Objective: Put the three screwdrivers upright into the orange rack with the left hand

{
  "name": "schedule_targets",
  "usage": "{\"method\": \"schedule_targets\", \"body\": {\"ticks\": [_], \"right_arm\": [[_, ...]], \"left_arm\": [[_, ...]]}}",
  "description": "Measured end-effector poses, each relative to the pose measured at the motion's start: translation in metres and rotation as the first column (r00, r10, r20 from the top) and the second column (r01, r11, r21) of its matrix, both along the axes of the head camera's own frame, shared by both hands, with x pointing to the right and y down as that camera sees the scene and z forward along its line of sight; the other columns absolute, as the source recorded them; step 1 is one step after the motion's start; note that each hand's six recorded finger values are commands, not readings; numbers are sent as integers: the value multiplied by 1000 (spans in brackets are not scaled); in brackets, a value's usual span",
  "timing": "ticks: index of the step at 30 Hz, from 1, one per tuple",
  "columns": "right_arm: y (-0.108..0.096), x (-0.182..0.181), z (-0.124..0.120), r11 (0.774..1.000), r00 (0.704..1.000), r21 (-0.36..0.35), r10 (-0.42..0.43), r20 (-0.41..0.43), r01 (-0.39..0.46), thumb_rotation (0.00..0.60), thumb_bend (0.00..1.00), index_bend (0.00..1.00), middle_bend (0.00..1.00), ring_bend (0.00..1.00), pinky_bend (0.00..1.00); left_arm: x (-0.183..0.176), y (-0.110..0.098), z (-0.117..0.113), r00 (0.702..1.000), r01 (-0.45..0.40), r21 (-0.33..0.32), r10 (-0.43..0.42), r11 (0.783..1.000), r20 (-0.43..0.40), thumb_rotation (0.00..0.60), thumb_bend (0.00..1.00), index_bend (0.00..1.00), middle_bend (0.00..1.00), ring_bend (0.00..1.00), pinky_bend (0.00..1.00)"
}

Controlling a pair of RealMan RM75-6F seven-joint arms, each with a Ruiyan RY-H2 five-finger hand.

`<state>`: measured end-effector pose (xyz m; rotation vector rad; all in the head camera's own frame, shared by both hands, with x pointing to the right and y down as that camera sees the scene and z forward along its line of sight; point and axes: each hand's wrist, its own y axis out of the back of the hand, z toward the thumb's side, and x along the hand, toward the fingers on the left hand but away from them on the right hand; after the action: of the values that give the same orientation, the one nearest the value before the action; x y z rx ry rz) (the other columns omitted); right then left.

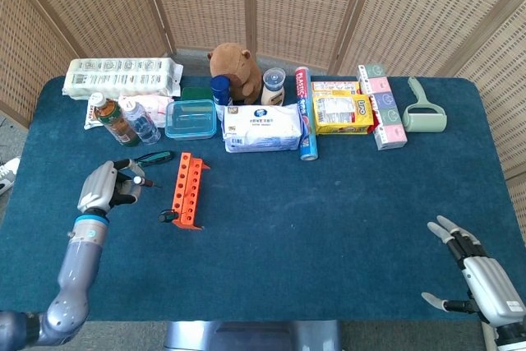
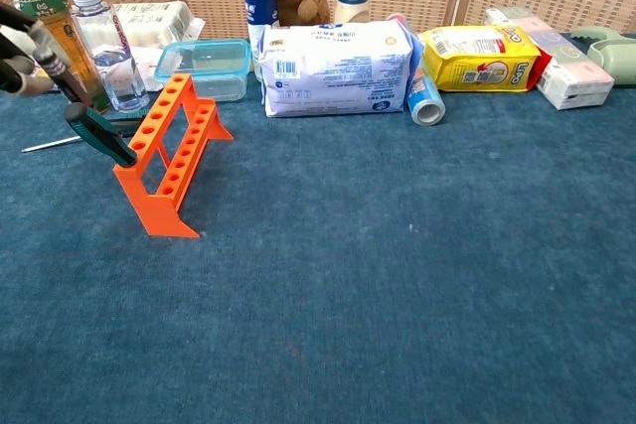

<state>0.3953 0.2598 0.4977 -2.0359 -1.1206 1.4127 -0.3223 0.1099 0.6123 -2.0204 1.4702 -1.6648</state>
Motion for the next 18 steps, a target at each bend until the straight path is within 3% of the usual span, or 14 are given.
{"method": "schedule_targets", "body": {"ticks": [18], "right_arm": [[1,-1,0,1000,1000,-1,-1,-2,1,600,0,66,1,56,46]], "left_arm": [[13,21,-65,989,-83,68,91,994,-114,600,415,514,900,884,918]]}}
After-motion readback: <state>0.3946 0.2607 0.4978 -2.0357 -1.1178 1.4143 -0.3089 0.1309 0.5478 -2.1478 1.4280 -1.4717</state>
